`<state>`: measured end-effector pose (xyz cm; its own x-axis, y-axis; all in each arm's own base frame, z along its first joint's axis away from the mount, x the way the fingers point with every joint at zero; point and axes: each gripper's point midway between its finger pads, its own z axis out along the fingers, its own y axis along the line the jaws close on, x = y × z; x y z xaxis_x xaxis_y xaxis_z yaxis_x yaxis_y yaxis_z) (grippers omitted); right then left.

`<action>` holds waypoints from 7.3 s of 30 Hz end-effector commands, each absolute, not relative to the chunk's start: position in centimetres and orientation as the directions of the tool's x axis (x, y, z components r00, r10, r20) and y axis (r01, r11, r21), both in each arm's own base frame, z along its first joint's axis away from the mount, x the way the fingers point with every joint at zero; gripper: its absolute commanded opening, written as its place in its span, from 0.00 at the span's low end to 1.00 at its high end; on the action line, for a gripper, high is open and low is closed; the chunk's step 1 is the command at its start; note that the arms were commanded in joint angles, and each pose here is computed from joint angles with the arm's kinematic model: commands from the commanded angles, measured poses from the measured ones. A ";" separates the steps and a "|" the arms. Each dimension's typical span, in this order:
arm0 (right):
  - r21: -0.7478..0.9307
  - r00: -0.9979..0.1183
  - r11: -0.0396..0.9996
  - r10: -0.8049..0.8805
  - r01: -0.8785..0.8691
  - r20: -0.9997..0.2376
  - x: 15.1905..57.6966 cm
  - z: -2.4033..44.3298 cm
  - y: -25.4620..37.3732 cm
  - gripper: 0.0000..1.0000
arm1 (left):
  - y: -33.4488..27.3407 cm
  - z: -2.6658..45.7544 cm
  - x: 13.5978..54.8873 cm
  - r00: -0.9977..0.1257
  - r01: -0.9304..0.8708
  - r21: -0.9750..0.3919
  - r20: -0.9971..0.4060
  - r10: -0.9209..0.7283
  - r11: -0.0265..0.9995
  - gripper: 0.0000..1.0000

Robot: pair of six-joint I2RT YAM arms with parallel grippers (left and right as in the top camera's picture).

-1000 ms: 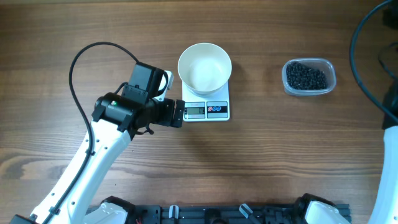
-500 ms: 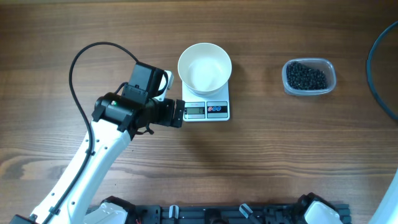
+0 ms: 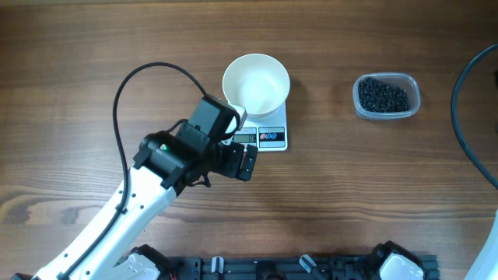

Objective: Scoop item into bowl and weigh 150g on scale
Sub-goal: 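Move the pink scoop with the right gripper over the bean tub, then dip the scoop into the black beans with the right gripper, then lift the filled scoop out of the tub with the right gripper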

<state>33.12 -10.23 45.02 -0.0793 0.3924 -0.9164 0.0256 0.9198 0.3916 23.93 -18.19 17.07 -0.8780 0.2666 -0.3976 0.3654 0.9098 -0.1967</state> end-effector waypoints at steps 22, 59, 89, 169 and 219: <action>0.486 -0.212 0.874 0.473 -0.009 -0.855 32.6 42.5 -8.4 0.05 | -14.2 17.9 29.0 -0.851 0.267 -0.140 -0.498 0.165 0.954 1.00; 0.599 -0.270 0.799 0.590 0.054 -0.761 32.2 40.7 -8.1 0.04 | -14.7 17.5 29.3 -0.844 0.274 -0.111 -0.503 0.184 0.955 1.00; -0.048 -0.862 0.998 -0.001 0.027 -0.508 33.2 21.8 -7.8 0.04 | -14.7 17.5 29.1 -0.848 0.278 -0.117 -0.497 0.186 0.954 1.00; 0.622 -0.909 0.774 0.338 0.120 -0.246 35.3 11.7 -4.8 0.04 | -14.7 17.5 29.1 -0.848 0.278 -0.117 -0.497 0.186 0.954 1.00; 0.778 -0.849 0.605 0.491 0.170 -0.196 34.6 12.4 -8.1 0.04 | -14.7 17.4 29.1 -0.848 0.278 -0.116 -0.496 0.186 0.954 1.00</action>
<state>34.57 -8.35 12.22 -0.8590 0.4611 -0.2226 0.1685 0.6651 0.7275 29.03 -14.79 17.58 -0.8440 0.1962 -0.4992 0.2886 0.9506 -0.1144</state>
